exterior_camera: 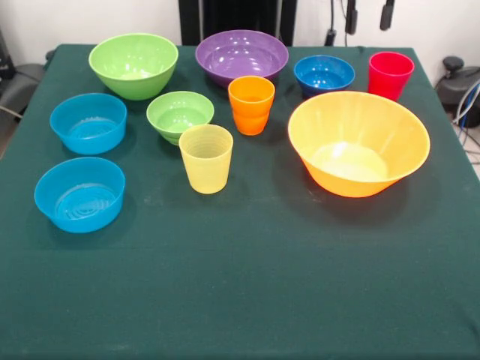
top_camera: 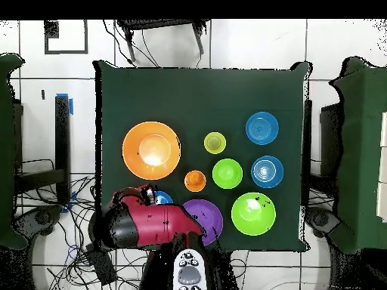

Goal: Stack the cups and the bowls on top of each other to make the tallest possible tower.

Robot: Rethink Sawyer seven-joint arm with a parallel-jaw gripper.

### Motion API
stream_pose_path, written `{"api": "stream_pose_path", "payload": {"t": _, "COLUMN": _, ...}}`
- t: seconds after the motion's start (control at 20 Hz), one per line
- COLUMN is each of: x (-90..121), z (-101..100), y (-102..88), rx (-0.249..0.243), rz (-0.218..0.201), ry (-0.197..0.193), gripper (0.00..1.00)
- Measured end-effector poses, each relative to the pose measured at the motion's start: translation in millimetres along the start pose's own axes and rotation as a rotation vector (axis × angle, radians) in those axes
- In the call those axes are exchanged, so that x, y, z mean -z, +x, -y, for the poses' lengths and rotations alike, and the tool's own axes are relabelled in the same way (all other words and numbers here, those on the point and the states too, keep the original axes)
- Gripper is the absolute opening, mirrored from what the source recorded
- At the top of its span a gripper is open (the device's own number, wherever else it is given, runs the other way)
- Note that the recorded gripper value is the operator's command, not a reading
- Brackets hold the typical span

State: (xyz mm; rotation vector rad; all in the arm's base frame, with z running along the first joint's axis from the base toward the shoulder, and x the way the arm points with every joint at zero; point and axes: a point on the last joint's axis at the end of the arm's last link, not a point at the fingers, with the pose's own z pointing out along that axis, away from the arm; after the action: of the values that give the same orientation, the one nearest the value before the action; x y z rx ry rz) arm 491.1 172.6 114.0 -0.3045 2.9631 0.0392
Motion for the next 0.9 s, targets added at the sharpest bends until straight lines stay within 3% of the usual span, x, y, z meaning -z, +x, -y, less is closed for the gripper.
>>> {"api": "stream_pose_path", "payload": {"t": 0.35, "x": -25.1, "z": 2.2, "y": 7.1, "rx": -0.008, "rz": -0.040, "ry": -0.006, "gripper": 1.00}}
{"api": "stream_pose_path", "payload": {"t": 0.9, "x": -48.6, "z": 5.8, "y": 8.0, "rx": -0.004, "rz": -0.045, "ry": 0.024, "gripper": 1.00}}
